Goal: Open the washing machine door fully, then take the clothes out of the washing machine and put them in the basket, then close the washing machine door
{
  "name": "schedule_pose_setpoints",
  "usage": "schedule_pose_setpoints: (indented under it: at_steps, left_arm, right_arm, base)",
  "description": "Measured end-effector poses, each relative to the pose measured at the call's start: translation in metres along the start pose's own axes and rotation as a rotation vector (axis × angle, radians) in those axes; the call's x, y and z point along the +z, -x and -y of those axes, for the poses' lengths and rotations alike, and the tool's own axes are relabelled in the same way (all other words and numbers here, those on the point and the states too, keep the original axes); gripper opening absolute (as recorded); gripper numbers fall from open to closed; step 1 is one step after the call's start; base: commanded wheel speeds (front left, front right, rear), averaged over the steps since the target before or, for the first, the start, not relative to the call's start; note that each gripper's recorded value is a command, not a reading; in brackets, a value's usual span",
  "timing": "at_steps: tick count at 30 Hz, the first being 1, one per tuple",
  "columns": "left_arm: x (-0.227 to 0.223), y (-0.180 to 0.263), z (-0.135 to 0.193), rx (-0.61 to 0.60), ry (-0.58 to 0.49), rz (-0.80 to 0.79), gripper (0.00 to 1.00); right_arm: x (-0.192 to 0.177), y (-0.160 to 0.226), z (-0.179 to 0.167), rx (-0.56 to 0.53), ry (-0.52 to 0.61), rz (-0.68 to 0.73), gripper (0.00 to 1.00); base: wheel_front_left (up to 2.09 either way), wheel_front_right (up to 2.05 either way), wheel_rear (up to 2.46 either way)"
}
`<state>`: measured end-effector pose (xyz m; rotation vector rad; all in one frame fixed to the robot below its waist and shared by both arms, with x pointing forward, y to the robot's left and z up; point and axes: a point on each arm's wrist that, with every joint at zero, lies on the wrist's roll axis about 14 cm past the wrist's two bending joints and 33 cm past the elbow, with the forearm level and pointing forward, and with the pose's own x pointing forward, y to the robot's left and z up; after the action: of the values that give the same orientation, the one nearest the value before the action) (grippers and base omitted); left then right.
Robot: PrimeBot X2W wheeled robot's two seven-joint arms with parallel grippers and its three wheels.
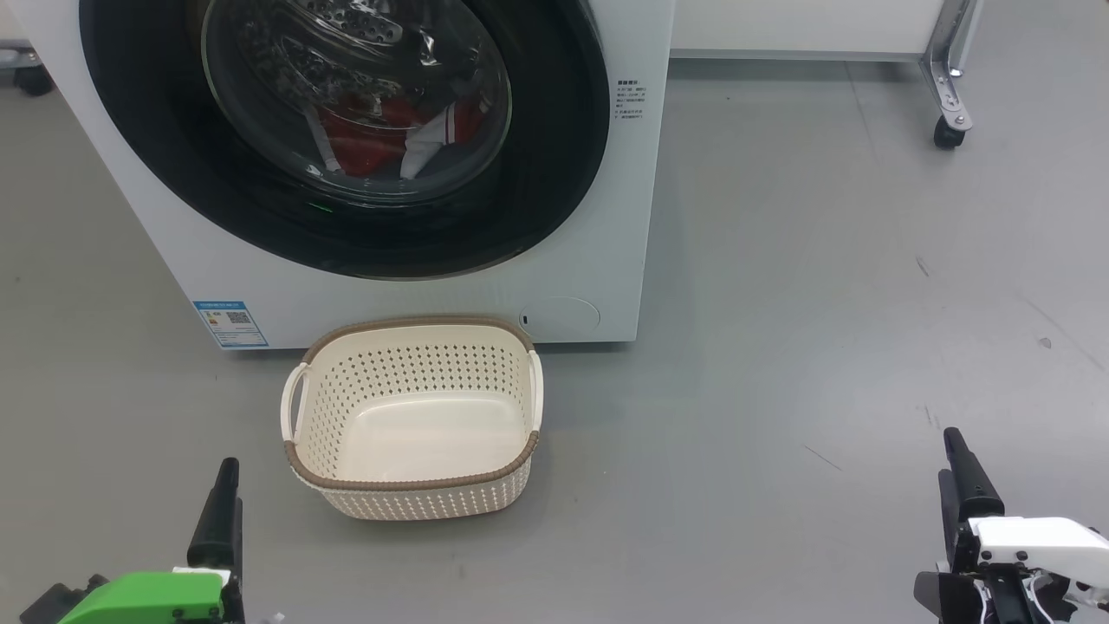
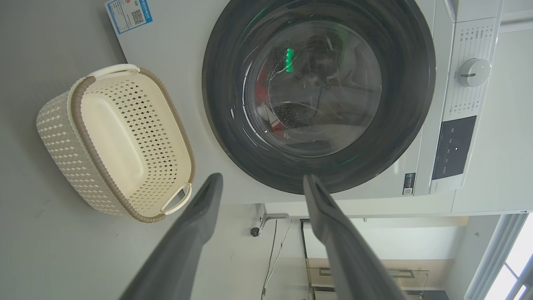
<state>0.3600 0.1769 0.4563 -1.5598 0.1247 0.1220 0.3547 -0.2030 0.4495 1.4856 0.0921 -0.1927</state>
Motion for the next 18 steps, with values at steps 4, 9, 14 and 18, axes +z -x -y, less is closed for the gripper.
schedule_pose_setpoints:
  at_steps: [4,9,14,18]
  left_arm:
    - [0.002,-0.001,0.006,-0.019,-0.029,0.013,1.00]
    - [0.006,-0.001,0.015,-0.046,-0.058,0.032,1.00]
    - [0.013,-0.001,0.028,-0.084,-0.128,0.062,1.00]
    - [0.015,-0.001,0.039,-0.117,-0.193,0.077,1.00]
  right_arm:
    - [0.003,-0.001,-0.007,0.022,0.034,0.016,1.00]
    - [0.004,-0.002,-0.016,0.048,0.090,0.026,1.00]
    - [0.003,-0.003,-0.027,0.082,0.170,0.032,1.00]
    - [0.004,-0.003,-0.036,0.109,0.234,0.041,1.00]
  base:
    - [0.00,0.00,0.00]
    - [0.00,0.00,0.00]
    - [0.00,0.00,0.00]
    - [0.00,0.00,0.00]
